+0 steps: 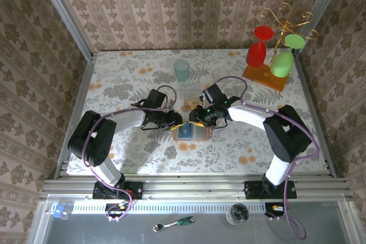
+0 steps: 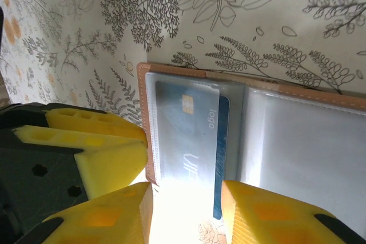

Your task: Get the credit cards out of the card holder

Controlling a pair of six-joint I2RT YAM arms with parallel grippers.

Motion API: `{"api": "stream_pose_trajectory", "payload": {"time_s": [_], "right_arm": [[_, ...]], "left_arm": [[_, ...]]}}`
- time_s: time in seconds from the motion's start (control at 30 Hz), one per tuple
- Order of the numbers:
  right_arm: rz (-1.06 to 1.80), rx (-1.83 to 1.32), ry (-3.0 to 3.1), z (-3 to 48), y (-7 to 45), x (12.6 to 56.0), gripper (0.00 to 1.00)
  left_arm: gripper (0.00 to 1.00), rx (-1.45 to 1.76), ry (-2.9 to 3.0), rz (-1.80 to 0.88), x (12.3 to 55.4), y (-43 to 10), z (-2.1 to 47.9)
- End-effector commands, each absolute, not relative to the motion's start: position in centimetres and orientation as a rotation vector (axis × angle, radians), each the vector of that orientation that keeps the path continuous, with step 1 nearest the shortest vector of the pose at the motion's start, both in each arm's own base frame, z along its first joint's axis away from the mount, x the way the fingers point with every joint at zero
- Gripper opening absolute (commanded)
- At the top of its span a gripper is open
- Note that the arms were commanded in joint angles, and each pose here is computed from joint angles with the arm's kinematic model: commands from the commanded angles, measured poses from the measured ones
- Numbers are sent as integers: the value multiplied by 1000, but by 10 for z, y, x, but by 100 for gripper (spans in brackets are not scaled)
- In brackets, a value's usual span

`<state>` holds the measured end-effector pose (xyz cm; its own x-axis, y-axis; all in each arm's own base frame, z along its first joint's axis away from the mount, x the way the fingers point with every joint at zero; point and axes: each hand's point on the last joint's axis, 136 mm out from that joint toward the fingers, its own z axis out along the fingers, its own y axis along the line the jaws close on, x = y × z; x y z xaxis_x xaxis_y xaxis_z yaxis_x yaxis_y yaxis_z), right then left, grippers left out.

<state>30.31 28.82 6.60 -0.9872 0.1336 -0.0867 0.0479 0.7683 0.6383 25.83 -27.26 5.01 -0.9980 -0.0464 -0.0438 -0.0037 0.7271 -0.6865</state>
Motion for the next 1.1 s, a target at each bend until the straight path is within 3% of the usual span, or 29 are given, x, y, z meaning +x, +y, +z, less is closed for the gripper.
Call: {"api": "stream_pose_trajectory", "payload": {"time_s": [0.0,0.3,1.07], "right_arm": [[1056,133,2825,70,301,308,37],[1071,118,2852,61,305,306,37],[1086,94,2877,54,310,303,37]], "left_arm": [[22,-27,2899,-1112,252,-266,41],[16,-60,2920,-1097,244,-261,30],[14,-33,2883,-1078,259,-259,50]]}}
